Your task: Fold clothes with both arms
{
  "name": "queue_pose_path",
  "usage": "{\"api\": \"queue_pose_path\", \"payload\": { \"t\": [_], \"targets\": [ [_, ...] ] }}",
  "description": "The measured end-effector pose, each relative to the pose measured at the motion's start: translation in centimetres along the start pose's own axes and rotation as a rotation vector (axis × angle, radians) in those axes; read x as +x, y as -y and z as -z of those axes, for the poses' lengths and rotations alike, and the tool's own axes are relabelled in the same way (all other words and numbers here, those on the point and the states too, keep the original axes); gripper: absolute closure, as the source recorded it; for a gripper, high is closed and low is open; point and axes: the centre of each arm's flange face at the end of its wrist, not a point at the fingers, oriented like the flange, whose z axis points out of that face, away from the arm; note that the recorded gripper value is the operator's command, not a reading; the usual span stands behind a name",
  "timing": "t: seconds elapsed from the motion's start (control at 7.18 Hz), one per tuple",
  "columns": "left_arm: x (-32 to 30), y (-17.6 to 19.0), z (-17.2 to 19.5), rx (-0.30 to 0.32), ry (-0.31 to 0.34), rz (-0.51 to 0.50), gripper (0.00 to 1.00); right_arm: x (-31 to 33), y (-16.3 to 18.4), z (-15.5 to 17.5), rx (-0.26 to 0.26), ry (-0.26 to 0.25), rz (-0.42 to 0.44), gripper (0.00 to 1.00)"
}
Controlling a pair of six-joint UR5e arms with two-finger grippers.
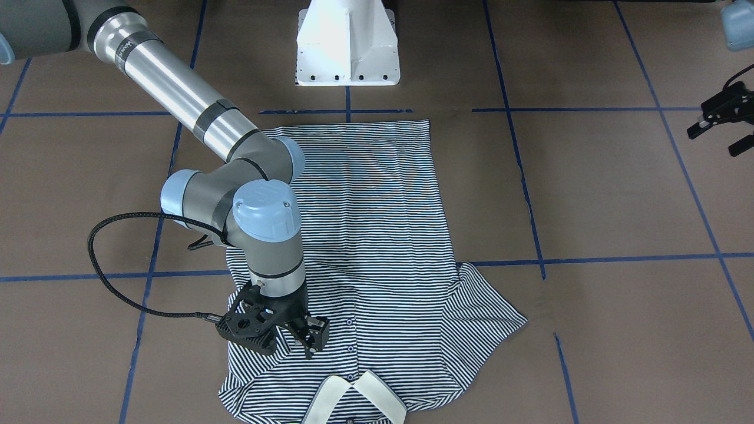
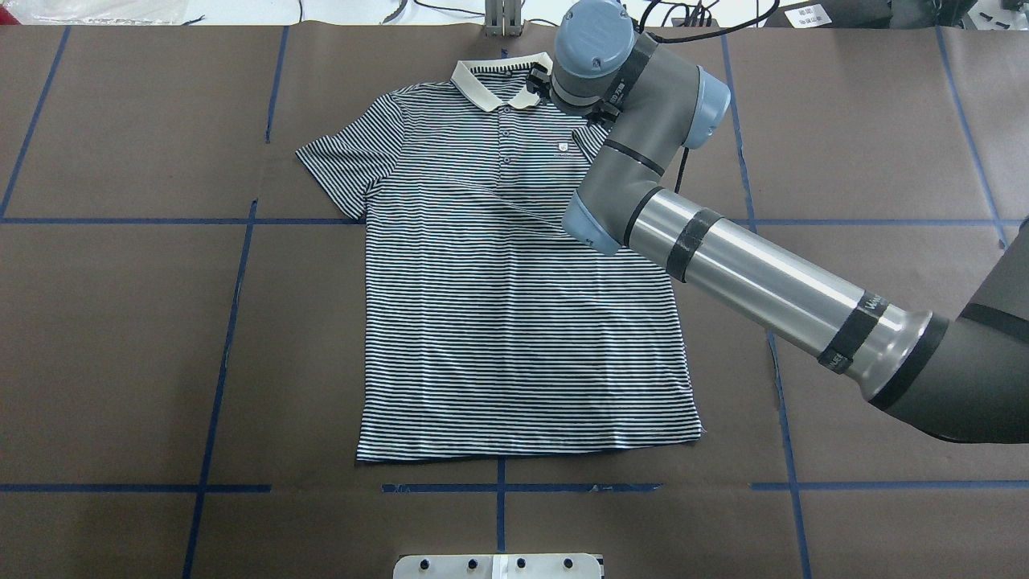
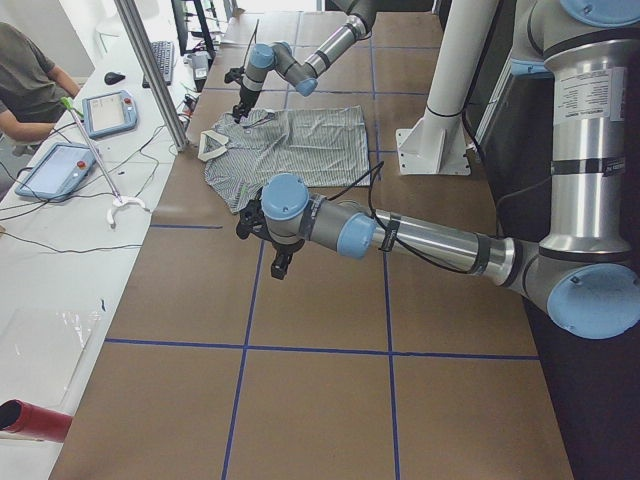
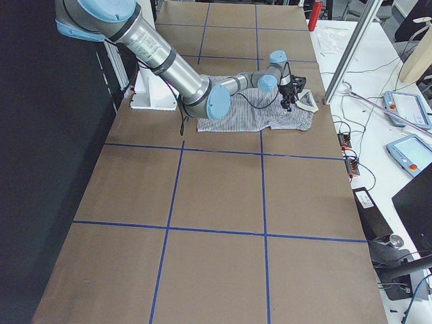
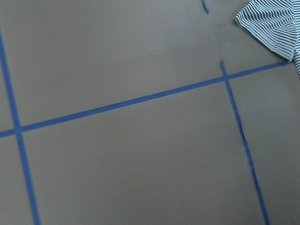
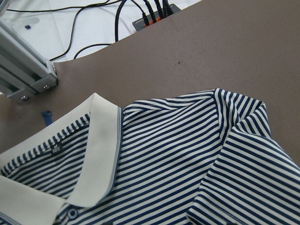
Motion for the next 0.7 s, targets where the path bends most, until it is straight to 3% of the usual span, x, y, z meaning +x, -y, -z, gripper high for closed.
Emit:
{"api": "queue_pose_path", "payload": {
  "t": [0.28, 0.42, 0.7],
  "targets": [
    [9.4, 6.9, -7.7, -0.023, 0.018, 0.142, 0.07, 4.0, 2.5, 3.0, -0.072, 0.062, -0.015, 0.00],
    [13.6, 9.7, -11.7, -0.007, 0.042, 0.165, 0.07, 7.4, 4.1, 4.4, -0.108, 0.084, -0.018, 0.00],
    [15.4, 14.9, -17.6, 0.075, 0.047, 0.137, 0.14, 13.1, 5.9, 7.4, -0.161, 0.126, -0.006, 0.00]
  ]
}}
